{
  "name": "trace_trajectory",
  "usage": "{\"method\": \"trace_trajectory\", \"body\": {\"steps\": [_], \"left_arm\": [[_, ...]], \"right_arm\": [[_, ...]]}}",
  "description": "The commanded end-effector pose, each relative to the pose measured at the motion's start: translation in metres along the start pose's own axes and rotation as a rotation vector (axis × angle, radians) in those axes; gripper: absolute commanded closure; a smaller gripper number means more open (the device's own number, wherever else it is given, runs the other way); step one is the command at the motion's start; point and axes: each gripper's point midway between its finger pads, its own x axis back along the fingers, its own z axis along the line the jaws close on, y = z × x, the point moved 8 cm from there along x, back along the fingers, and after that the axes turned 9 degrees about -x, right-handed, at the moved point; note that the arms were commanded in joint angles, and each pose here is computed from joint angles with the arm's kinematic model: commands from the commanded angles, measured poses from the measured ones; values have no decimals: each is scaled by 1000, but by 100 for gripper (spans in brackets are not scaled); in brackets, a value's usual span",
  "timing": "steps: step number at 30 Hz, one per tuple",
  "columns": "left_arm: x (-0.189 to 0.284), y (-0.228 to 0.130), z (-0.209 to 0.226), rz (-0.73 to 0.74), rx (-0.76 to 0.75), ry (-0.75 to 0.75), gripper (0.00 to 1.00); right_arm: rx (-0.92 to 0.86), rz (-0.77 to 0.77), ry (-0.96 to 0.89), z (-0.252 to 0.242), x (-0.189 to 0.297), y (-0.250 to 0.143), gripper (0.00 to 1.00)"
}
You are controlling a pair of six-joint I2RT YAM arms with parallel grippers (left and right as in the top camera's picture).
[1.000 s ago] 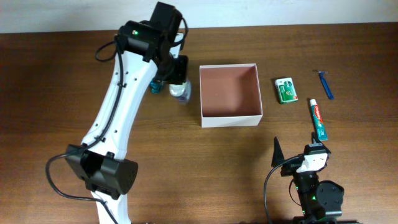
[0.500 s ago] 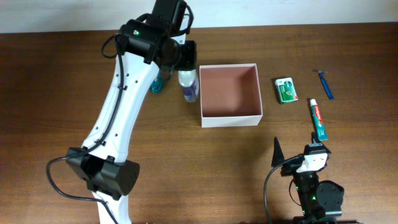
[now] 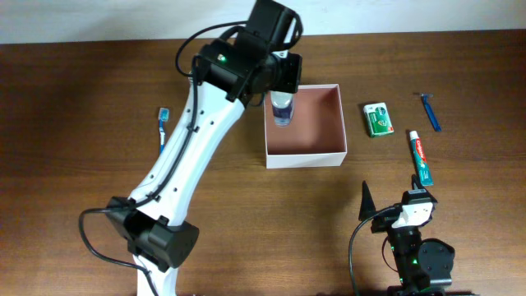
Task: Pack container
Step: 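Lift the soap bottle and carry it right over the pink box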
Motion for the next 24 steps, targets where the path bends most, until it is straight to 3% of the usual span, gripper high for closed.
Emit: {"method": "trace_trajectory", "body": {"steps": [1, 24], "left_arm": [[-5, 10, -3, -47, 1, 27, 85], [-74, -2, 1, 28, -3, 71, 85]], "right_arm": [[0, 0, 1, 1, 0, -1, 1], [0, 0, 1, 1, 0, -1, 1]]}}
